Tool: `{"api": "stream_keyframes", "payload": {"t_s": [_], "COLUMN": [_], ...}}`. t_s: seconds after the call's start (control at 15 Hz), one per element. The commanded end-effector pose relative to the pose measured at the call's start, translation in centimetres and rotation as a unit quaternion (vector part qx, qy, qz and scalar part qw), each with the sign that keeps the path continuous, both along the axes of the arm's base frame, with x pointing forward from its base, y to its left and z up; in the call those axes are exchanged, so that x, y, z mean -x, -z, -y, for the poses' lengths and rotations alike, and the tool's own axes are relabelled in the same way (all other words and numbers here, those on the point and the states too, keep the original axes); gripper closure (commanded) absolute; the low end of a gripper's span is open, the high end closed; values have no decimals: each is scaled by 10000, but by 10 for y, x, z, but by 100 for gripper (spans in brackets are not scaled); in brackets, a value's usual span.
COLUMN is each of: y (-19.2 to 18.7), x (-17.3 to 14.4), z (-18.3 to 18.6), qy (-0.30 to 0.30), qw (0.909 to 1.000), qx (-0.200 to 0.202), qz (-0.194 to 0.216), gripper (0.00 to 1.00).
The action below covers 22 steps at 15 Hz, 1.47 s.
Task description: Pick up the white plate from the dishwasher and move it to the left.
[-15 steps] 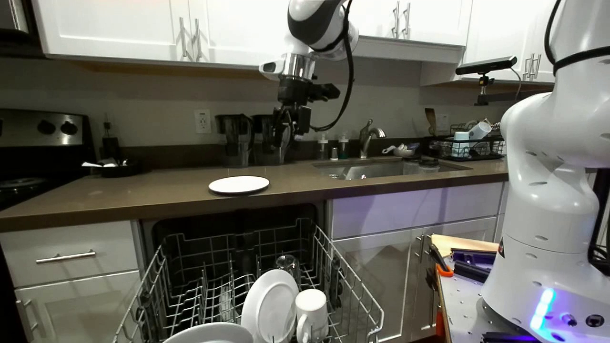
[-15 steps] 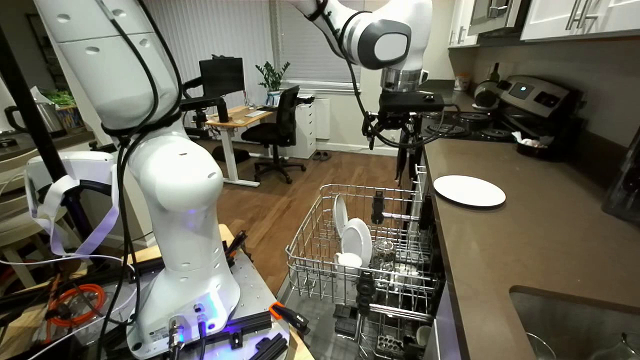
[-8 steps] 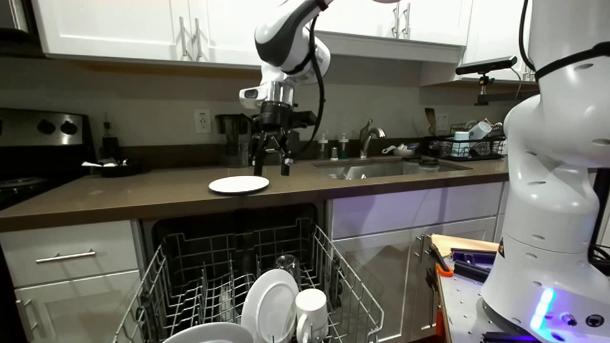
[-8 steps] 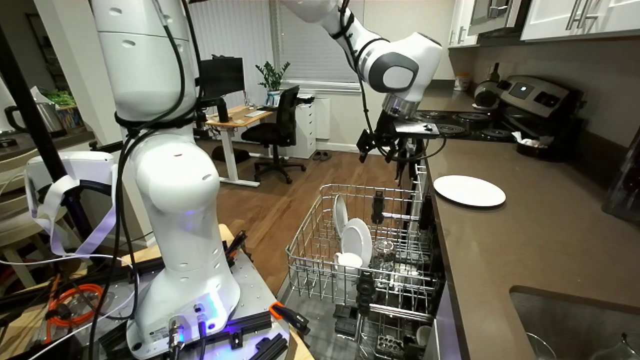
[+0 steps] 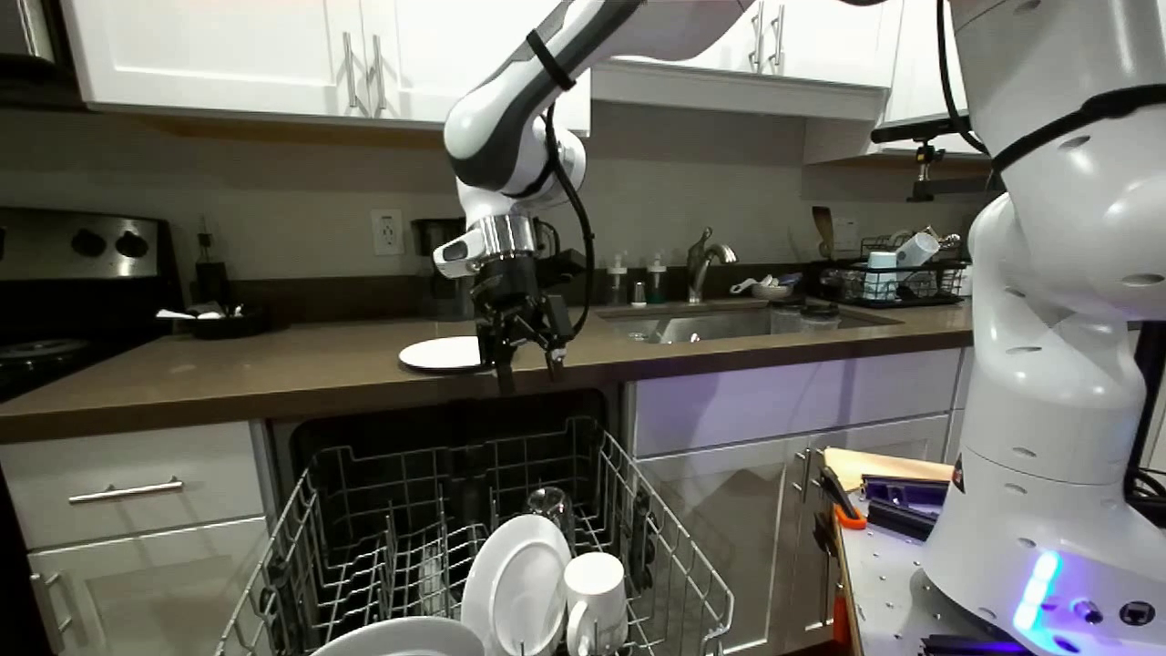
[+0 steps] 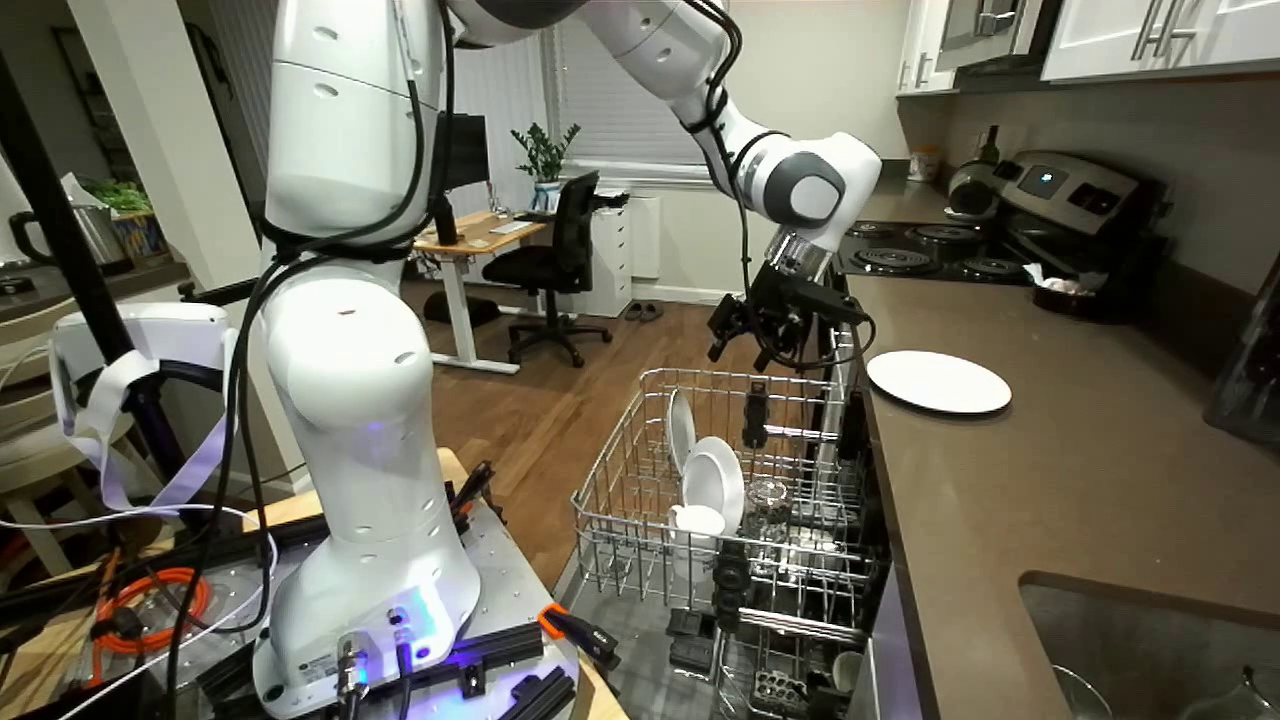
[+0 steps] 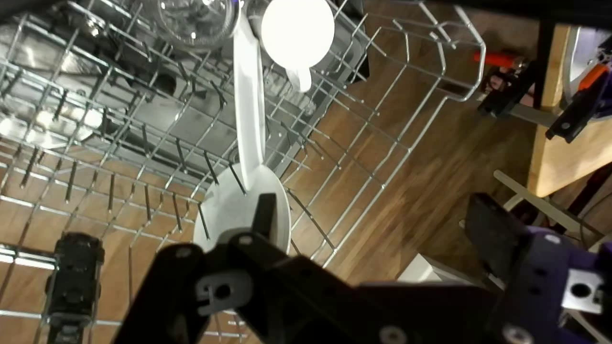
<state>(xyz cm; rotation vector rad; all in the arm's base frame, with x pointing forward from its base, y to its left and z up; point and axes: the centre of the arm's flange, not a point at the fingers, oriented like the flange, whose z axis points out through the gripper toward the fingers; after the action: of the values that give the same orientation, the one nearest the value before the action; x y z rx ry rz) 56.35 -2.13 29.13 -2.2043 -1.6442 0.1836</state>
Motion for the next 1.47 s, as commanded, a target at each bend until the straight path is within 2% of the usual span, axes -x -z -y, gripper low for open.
{"api": "stream_keyframes", "payload": {"t_s": [0.0, 0.33, 0.47, 0.53, 0.8, 1.4], "y": [17, 41, 33, 41, 37, 126], "x": [-20, -28, -29, -22, -27, -41], "z": [-4, -19, -21, -22, -23, -57], "qy": [301, 431, 381, 351, 354, 163], "qw": [9974, 9949, 9963, 9966, 9967, 9973], "qx": [623, 897, 764, 740, 729, 651], "qz": [-180, -172, 53, -128, -12, -294], "gripper": [0, 0, 0, 0, 0, 0]}}
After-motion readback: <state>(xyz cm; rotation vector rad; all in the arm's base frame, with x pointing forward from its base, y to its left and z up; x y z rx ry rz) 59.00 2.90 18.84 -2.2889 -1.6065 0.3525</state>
